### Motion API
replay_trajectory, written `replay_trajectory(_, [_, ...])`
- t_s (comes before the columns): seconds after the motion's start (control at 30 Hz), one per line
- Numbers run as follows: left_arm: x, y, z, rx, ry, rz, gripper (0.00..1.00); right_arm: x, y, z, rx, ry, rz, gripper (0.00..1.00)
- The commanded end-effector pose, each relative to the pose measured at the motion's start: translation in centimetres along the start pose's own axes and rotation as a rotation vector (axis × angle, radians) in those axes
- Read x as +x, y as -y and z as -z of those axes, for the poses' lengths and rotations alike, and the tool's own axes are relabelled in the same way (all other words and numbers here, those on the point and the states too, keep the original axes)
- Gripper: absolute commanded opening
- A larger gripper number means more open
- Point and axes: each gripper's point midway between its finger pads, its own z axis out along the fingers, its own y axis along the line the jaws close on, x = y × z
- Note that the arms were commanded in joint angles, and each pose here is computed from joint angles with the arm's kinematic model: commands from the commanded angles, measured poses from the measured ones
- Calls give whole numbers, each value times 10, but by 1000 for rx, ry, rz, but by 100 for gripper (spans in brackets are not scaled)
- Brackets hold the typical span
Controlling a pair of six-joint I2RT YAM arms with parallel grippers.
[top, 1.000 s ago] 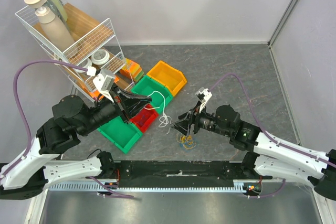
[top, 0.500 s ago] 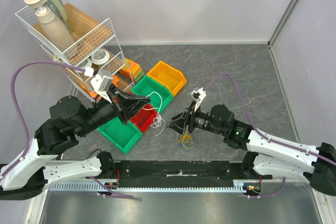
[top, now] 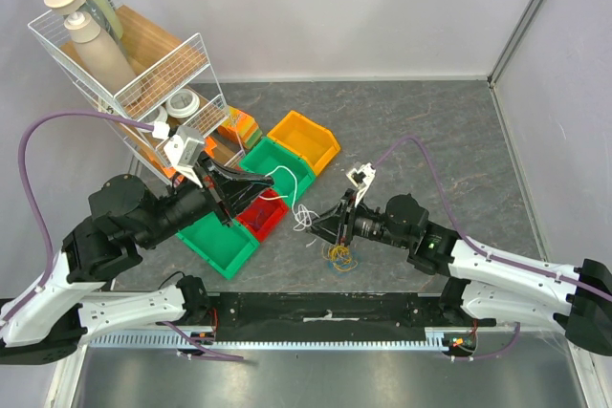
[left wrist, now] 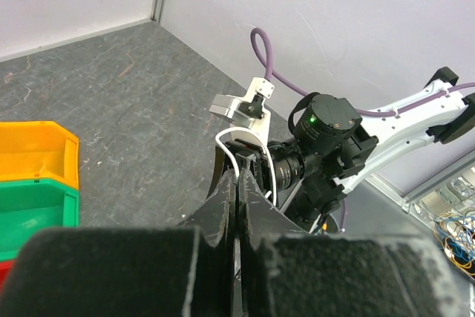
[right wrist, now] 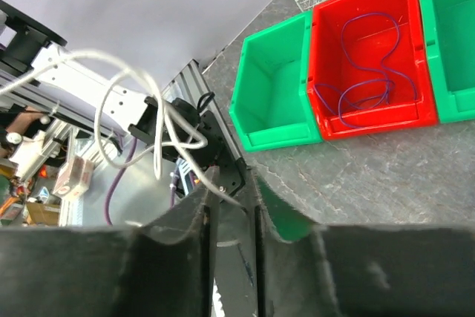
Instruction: Untangle the cables
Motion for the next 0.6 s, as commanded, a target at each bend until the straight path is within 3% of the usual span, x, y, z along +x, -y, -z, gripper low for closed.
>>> replay_trajectory(0.0, [-21,6,5,13,59,28,2,-9,-5,-1,-6,40,7,16])
replay_trajectory(0.07, [-26,3,9,-4,71,21,2,-6,16,1,107,35,-5,0])
replay_trajectory(0.17, [-41,-11,24,-83,122,0,2,2,80,26,470,37,-22,0])
replay_trajectory(0.23, [-55,-24,42,-150,175,-14,2,5,131,68,802,79,-35,0])
replay_trajectory(0.3, [-70,-40,65,-228,234,-21,2,11,158,107,1006,86,-26,0])
replay_trajectory(0.4, [-80,-61,96,-334,292,-15,2,12,168,137,1098,104,-15,0])
replay_trajectory(0.57, [-81,-78,122,-411,316,-15,2,13,170,156,1113,140,-32,0])
